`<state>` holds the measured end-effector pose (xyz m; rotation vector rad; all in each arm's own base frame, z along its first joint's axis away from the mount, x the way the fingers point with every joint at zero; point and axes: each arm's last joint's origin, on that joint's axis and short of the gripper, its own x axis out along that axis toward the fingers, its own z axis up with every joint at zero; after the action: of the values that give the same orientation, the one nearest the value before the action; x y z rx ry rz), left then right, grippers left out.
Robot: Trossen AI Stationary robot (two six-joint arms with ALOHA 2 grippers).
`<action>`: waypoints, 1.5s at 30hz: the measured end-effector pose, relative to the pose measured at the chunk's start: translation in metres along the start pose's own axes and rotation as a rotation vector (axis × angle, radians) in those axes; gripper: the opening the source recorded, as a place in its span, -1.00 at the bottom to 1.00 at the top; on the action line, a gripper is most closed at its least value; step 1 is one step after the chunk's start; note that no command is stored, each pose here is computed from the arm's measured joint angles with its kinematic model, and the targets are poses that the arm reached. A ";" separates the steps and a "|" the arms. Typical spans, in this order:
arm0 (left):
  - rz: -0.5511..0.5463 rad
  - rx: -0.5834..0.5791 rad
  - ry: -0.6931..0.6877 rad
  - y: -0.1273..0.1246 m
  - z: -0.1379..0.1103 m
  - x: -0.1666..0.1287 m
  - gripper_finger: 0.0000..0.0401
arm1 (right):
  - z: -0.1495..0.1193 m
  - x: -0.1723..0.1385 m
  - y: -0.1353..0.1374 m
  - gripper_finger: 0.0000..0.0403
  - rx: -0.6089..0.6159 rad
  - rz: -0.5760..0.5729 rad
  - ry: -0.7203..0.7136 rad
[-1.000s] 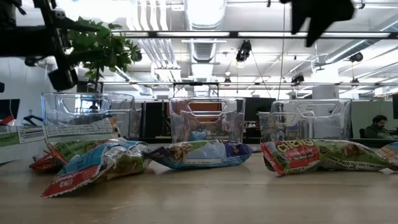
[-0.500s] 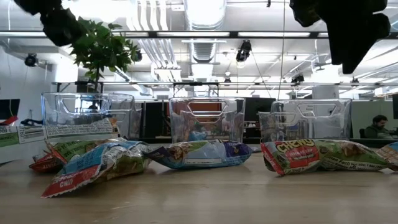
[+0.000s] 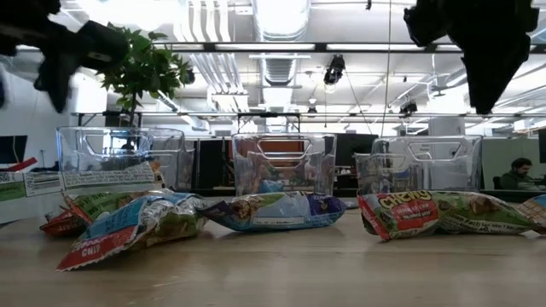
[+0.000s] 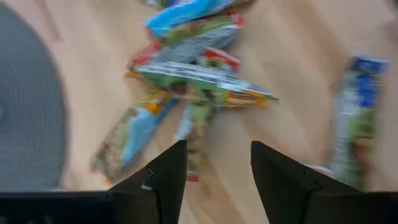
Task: Pick and place Granola Bars by type
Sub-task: Put the yellow granola bar into the left transparent bin
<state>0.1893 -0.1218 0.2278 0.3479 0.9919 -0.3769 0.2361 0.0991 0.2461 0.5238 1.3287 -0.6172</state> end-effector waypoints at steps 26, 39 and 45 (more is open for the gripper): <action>-0.018 -0.128 0.304 0.011 0.004 0.100 -0.21 | -0.012 0.017 -0.004 0.13 -0.154 -0.029 0.040; -0.214 -0.774 0.327 0.009 0.007 0.048 -0.91 | -0.014 0.014 -0.006 0.13 -0.225 -0.074 -0.075; 0.036 -1.291 -0.096 0.025 0.023 -0.019 -0.87 | -0.006 0.003 -0.017 0.13 -0.140 -0.101 -0.231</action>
<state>0.2089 -0.1074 0.2584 -0.8112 0.9484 0.3159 0.2205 0.0907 0.2421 0.2638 1.1737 -0.6414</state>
